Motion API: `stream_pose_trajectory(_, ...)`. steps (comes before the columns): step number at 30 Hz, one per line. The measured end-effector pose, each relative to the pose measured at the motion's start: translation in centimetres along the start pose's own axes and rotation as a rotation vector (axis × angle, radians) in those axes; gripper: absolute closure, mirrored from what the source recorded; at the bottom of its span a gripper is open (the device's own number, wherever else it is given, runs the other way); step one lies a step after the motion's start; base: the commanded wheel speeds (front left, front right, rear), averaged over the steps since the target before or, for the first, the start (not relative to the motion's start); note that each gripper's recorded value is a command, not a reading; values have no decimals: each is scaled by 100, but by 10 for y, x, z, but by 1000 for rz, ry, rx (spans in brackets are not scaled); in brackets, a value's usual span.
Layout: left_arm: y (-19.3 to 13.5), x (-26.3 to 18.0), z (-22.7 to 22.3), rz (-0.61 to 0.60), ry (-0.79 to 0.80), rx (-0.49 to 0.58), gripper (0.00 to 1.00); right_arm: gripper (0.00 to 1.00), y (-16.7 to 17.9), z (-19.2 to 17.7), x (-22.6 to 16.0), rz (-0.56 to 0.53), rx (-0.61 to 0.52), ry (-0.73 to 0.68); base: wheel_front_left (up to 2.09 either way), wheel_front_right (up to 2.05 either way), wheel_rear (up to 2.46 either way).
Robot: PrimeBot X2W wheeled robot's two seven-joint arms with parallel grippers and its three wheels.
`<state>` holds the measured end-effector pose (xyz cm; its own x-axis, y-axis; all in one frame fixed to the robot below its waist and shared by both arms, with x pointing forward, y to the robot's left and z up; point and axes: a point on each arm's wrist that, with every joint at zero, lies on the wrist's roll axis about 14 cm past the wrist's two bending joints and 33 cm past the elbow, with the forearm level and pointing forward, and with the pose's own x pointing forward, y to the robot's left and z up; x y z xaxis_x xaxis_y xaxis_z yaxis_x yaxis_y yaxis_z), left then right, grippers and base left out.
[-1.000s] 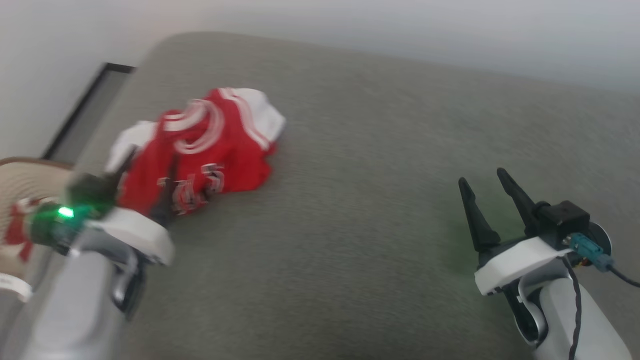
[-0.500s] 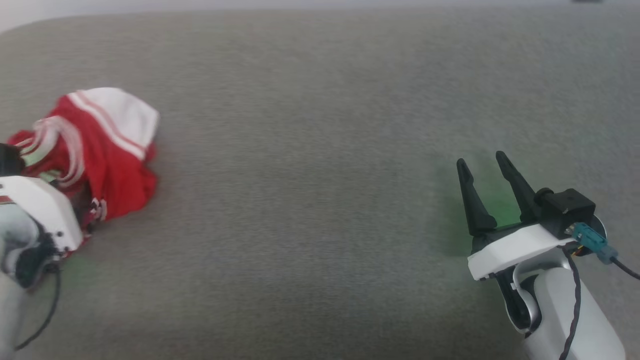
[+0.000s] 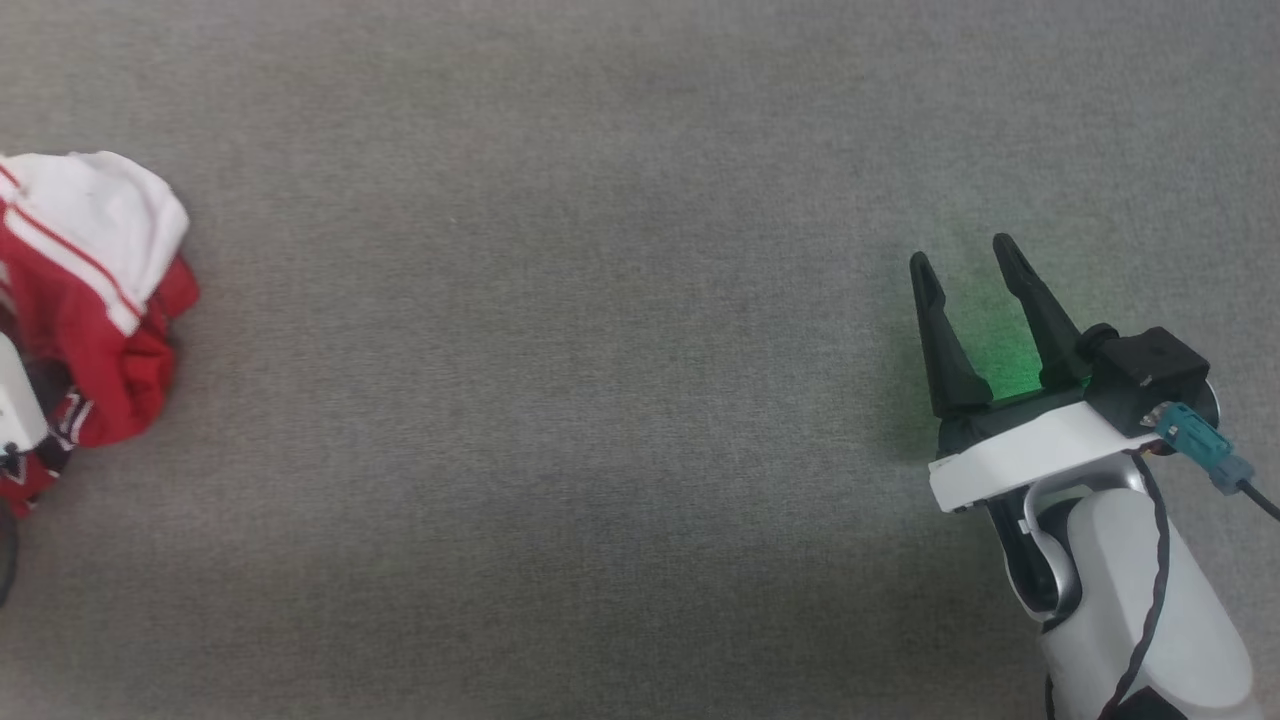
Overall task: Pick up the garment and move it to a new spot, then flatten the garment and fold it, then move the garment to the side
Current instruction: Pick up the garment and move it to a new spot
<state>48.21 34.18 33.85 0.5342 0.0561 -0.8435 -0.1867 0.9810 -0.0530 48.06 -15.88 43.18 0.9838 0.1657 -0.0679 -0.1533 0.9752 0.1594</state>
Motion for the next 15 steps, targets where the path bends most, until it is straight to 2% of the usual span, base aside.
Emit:
stream_pose_trajectory(2, -2, 5, 0, -1, 8, 5, 0, 0, -3, -3, 0, -8, -1, 5, 0, 0, 0)
stream_pose_trajectory(3, -2, 7, 2, -2, 3, 5, 5, 0, -3, -3, -1, -11, -1, 6, 0, 0, 0)
stream_pose_trajectory(5, -4, 6, 7, -7, -29, 0, 95, 0, -3, -3, -1, -11, -2, 5, 0, 0, 0)
stream_pose_trajectory(6, -4, 5, 10, -7, -51, -2, 100, 0, -2, -2, -2, -11, 0, 2, 0, 0, 0)
stream_pose_trajectory(15, -4, -28, 29, -19, -215, -5, 100, 0, 7, 26, -13, -2, 3, -57, 0, 0, 0)
